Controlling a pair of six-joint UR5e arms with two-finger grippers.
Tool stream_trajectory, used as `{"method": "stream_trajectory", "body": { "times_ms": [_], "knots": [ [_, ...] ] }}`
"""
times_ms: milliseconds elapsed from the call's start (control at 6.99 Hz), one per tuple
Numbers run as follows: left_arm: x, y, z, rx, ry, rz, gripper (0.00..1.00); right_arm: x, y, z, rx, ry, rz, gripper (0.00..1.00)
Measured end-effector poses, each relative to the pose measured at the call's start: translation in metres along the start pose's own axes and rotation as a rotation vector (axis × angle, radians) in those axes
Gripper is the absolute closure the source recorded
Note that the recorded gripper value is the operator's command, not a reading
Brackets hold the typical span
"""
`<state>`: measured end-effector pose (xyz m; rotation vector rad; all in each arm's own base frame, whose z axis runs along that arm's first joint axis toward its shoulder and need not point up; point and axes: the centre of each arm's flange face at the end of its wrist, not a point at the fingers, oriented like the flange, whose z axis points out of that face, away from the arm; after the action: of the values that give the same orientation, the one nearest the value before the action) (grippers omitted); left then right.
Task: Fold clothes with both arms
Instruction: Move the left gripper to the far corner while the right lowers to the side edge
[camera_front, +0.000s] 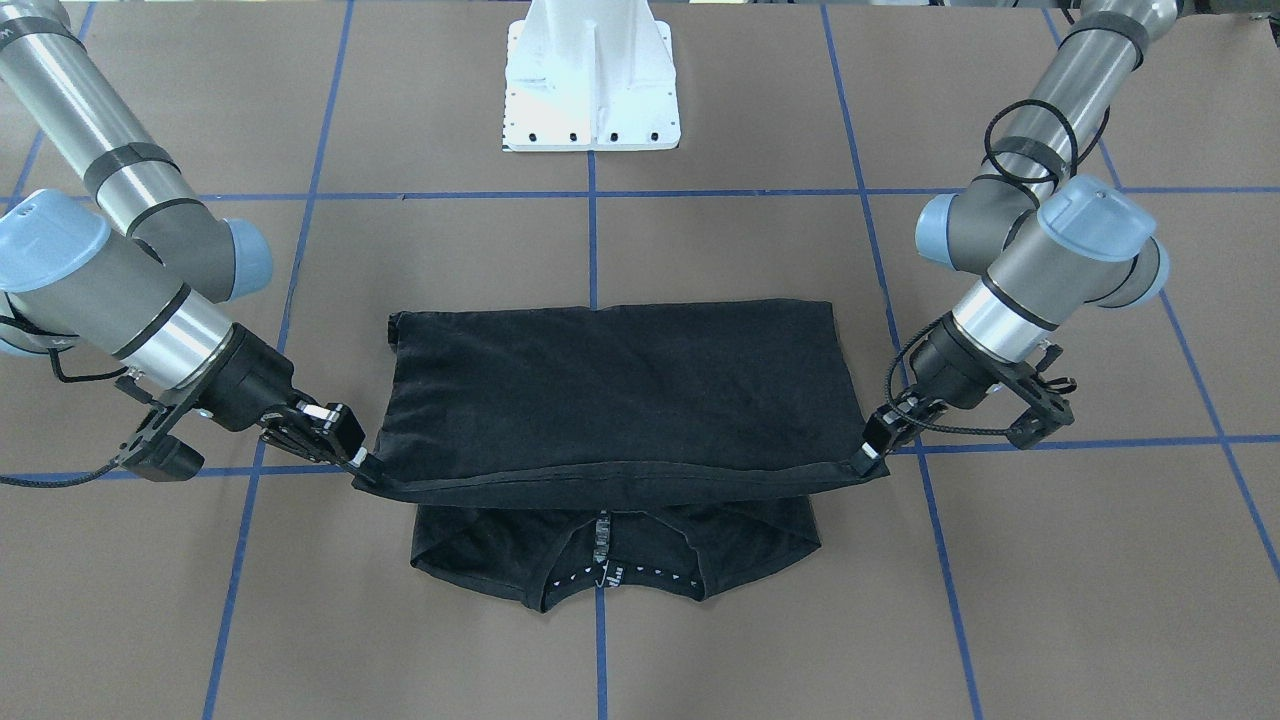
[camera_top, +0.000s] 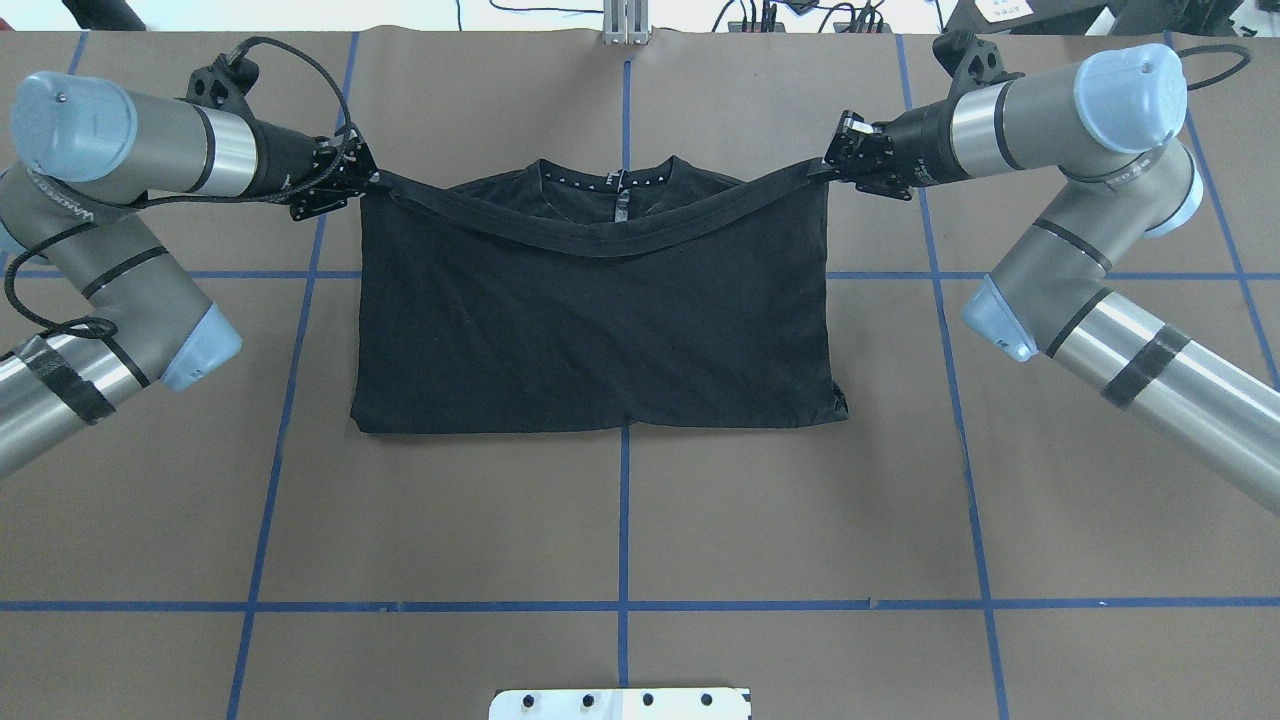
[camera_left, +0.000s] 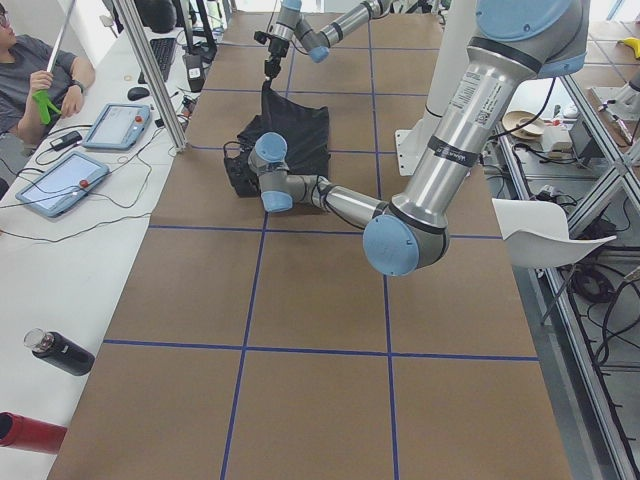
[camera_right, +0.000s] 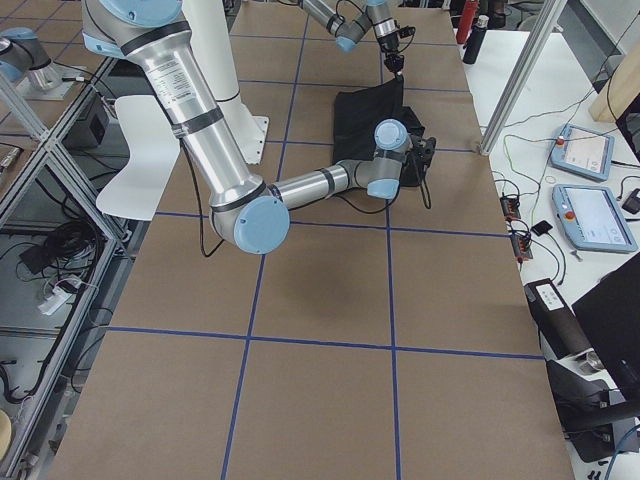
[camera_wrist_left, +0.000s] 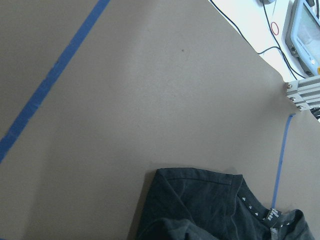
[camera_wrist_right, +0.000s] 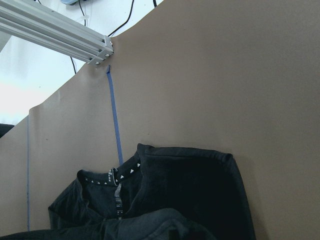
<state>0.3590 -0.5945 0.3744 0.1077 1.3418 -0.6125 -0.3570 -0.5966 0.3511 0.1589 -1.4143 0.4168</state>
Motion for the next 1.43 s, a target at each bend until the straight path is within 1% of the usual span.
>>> {"method": "stream_trajectory", "body": {
  "times_ms": [143,429,572,716,1002,1288,1431],
  "knots": [
    [-0.001,0.0,0.0,0.001,-0.001,-0.004,0.01,0.0,0.0,0.001,-0.001,0.001,0.002,0.0],
    [-0.005,-0.002,-0.002,-0.001,-0.006,-0.005,0.01,0.003,-0.001,0.003,-0.005,0.01,0.01,0.0],
    [-0.004,-0.002,-0.004,-0.009,-0.004,0.001,0.01,0.004,0.0,0.003,-0.021,0.012,0.014,0.0],
    [0.001,-0.001,-0.013,-0.023,0.007,0.006,0.01,0.004,0.008,0.003,-0.061,0.01,0.026,0.0],
    [0.014,0.011,-0.047,-0.045,0.001,0.003,0.01,0.01,0.043,-0.003,-0.182,0.016,0.066,0.0],
    [0.036,0.025,-0.072,-0.046,-0.011,-0.004,0.01,0.037,0.093,-0.001,-0.271,0.049,0.087,0.0],
    [0.042,0.029,-0.079,-0.046,-0.006,-0.002,0.01,0.057,0.118,0.007,-0.306,0.08,0.094,0.0]
  ]
}}
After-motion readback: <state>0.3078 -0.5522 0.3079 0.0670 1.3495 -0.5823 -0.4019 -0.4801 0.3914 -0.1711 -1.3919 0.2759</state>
